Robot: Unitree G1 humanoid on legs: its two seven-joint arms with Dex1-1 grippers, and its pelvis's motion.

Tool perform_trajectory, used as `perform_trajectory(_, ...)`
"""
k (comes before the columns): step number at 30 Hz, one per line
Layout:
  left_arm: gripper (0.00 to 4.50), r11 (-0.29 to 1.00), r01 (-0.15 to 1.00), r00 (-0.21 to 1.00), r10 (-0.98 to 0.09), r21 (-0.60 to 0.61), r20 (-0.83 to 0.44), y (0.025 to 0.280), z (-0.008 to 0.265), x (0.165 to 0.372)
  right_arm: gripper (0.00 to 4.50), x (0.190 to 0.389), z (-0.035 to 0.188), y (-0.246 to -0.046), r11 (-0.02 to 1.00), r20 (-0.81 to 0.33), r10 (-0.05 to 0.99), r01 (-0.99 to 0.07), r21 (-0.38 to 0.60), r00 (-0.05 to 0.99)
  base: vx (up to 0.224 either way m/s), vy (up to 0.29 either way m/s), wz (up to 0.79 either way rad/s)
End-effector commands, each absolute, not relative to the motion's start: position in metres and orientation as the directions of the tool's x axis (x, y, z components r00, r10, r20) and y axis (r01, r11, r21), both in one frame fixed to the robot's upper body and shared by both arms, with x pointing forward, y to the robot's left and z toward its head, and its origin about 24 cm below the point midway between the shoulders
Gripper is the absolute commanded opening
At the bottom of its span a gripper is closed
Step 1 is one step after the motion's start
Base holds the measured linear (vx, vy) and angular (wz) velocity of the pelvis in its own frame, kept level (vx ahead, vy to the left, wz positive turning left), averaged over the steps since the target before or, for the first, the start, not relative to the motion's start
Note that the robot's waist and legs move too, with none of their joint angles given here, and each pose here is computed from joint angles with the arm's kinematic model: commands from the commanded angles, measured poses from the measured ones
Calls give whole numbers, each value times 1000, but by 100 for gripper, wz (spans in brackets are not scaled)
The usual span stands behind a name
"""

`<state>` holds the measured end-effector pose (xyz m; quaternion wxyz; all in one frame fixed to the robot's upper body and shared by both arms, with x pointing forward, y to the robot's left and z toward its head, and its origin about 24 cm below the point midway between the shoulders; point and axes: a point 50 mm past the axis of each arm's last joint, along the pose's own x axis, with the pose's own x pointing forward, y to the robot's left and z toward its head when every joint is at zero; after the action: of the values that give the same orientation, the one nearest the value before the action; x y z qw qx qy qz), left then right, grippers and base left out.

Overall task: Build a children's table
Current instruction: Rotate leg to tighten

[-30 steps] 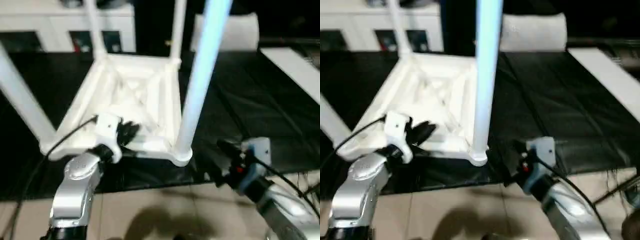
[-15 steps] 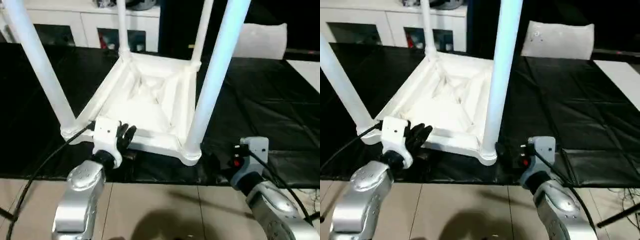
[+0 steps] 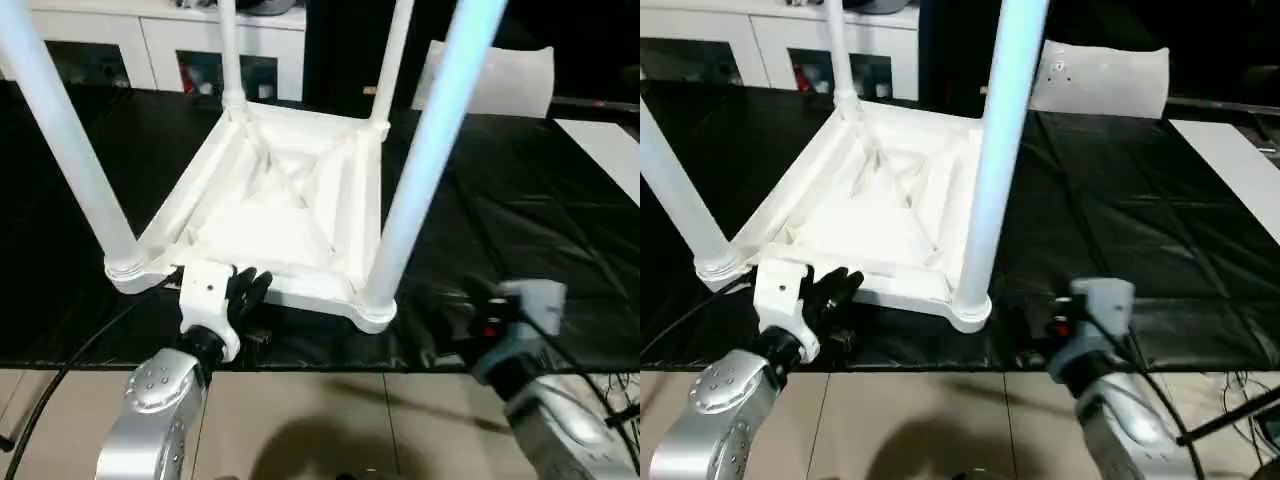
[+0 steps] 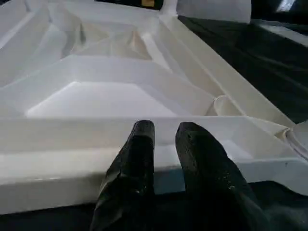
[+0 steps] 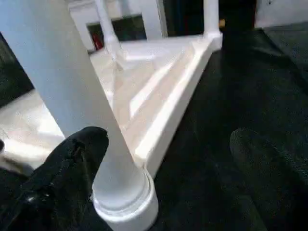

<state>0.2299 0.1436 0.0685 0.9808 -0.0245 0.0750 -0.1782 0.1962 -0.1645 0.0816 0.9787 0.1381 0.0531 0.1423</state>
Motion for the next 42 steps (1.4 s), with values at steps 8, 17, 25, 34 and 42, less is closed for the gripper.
perform_trajectory(8,99,932,358,930,-361,-54,-68,145,81,226,450,186,87,-172,922,-15,278,-263,285,960,0,0,0)
perform_trajectory(17,99,932,358,930,-361,-51,-66,147,81,226,450,188,88,-170,917,5,283,-272,291,959,73,9,2)
perform_trajectory(25,99,929,367,927,-370,-54,-60,144,81,228,450,192,88,-172,921,7,276,-266,285,961,112,17,2)
perform_trajectory(34,99,916,399,914,-401,-51,-59,140,79,227,450,198,86,-178,935,-20,271,-258,243,962,76,-4,3)
perform_trajectory(42,99,905,423,902,-425,-41,-73,140,77,226,450,198,83,-178,935,-45,283,-264,237,958,89,-35,6)
